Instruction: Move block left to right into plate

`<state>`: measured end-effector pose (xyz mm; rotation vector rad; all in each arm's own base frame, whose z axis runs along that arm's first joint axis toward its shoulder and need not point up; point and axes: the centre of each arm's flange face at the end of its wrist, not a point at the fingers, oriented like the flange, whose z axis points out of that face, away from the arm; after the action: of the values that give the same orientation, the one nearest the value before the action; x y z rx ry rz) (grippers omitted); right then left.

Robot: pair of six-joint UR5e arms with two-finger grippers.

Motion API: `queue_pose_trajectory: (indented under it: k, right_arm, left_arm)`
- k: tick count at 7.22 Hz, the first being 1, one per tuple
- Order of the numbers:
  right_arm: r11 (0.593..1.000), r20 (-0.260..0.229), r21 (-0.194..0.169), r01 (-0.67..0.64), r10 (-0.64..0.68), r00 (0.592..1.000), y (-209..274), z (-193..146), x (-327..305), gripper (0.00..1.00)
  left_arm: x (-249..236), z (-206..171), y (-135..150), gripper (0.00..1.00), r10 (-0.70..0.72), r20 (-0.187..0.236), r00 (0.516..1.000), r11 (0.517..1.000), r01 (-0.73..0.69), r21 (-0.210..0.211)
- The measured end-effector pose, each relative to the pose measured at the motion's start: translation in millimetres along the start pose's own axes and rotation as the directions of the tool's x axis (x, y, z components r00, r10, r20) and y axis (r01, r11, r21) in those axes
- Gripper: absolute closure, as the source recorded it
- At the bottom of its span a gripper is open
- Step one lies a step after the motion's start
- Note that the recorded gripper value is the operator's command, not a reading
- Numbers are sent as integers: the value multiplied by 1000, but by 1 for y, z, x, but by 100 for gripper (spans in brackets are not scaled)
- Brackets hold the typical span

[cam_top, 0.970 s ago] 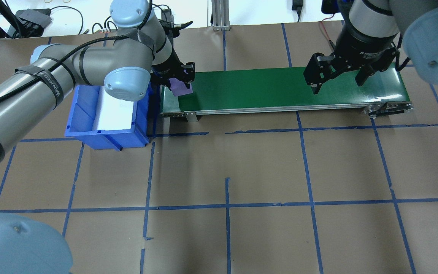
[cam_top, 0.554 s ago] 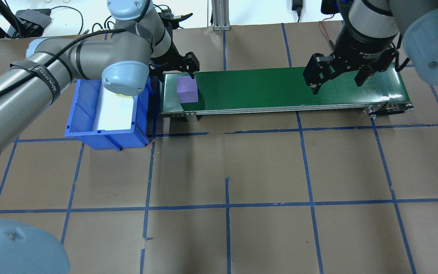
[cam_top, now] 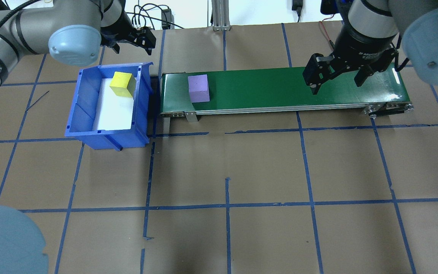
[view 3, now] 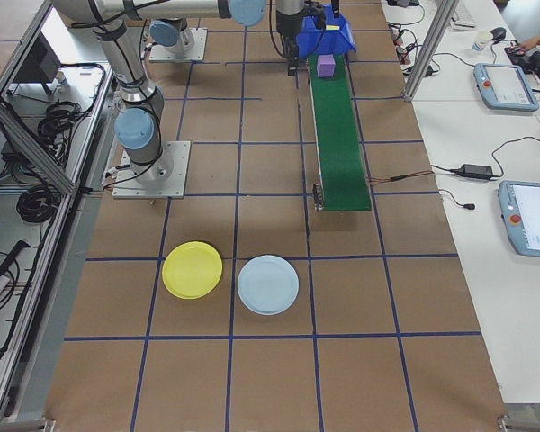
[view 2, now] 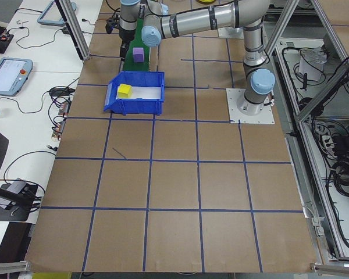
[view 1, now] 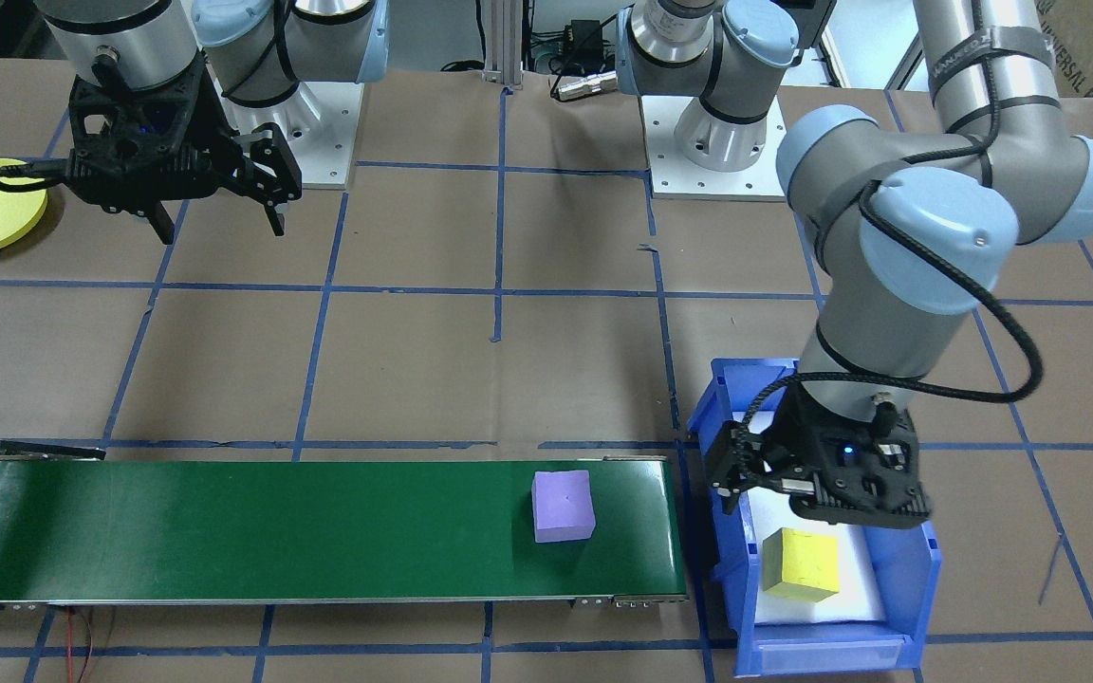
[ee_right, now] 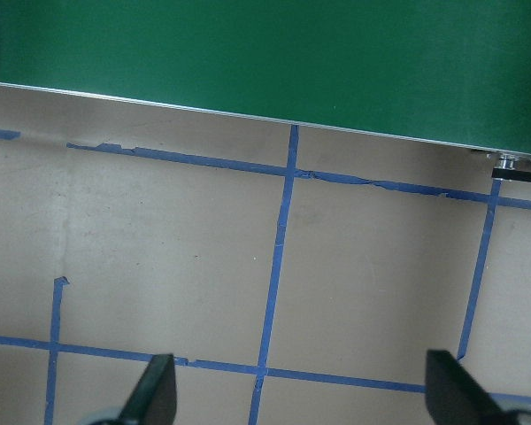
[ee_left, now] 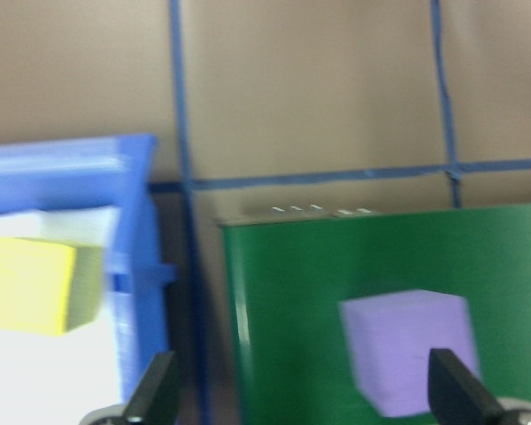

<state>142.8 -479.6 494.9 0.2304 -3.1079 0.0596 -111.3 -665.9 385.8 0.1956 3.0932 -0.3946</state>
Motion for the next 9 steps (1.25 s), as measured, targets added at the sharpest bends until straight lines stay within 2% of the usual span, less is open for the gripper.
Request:
queue_pose_trajectory:
  k: [3, 6, 7, 8, 9]
  right_arm:
    - [1000, 2, -10, 3, -3, 1000, 1, 5, -1, 0]
    - [999, 18, -21, 46, -45, 999, -4, 14, 7, 0]
    - [999, 51, -1, 45, -44, 998, -15, 16, 18, 0]
    - [999, 77, 46, 3, -7, 997, -27, 13, 41, 0]
    - [997, 96, 51, -54, 49, 994, -38, 23, 70, 0]
  left_arm:
    - [-70, 44, 2, 0, 29, -15, 999, 998, -29, -54]
    - [-82, 109, 13, 0, 34, -45, 998, 989, -40, -142]
    - [-82, 122, 17, 0, 32, -52, 998, 986, -40, -161]
    - [-81, 131, 21, 2, 31, -58, 998, 984, -41, -175]
    - [-81, 139, 23, 10, 32, -60, 998, 983, -42, -179]
